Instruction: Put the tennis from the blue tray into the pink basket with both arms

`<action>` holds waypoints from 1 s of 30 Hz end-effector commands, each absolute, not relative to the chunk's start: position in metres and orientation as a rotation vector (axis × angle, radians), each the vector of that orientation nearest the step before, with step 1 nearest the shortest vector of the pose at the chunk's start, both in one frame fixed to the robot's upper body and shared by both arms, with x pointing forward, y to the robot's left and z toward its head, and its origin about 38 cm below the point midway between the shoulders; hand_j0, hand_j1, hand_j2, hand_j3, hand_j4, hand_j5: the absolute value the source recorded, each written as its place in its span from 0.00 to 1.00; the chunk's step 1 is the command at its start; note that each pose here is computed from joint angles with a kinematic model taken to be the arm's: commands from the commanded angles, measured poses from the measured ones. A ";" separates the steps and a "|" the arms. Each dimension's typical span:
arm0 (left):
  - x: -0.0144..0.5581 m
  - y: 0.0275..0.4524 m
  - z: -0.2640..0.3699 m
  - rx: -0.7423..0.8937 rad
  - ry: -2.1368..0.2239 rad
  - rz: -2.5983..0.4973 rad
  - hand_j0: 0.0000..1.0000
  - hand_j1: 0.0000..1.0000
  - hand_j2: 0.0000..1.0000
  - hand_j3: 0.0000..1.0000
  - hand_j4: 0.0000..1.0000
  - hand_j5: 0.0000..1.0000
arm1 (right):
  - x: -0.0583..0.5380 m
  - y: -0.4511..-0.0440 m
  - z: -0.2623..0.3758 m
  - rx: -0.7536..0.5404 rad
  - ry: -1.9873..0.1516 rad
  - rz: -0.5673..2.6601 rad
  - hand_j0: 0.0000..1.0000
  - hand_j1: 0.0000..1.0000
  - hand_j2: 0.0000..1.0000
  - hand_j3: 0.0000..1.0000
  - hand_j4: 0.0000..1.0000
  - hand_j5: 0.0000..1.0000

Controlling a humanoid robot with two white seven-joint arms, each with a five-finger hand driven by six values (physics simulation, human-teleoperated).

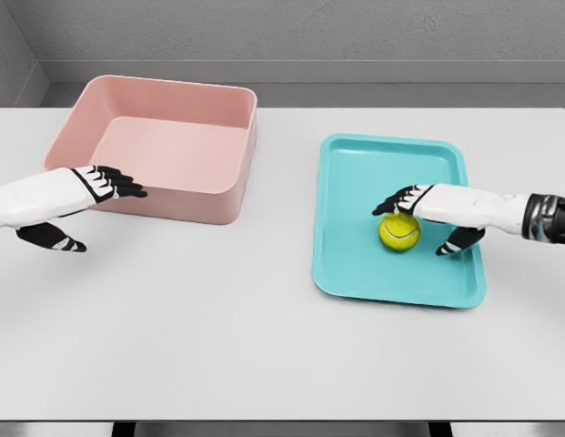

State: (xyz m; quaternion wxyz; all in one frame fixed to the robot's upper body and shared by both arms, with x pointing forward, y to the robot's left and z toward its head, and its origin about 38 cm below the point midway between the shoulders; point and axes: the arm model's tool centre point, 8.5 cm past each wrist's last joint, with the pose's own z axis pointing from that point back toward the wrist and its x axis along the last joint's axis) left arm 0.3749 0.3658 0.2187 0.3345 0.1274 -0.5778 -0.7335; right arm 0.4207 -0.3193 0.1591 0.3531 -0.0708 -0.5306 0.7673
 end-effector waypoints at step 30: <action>0.374 0.368 0.217 0.328 -1.503 -1.904 1.00 1.00 1.00 1.00 1.00 1.00 | 0.427 -0.301 0.159 -0.158 -1.404 1.990 1.00 1.00 1.00 1.00 1.00 1.00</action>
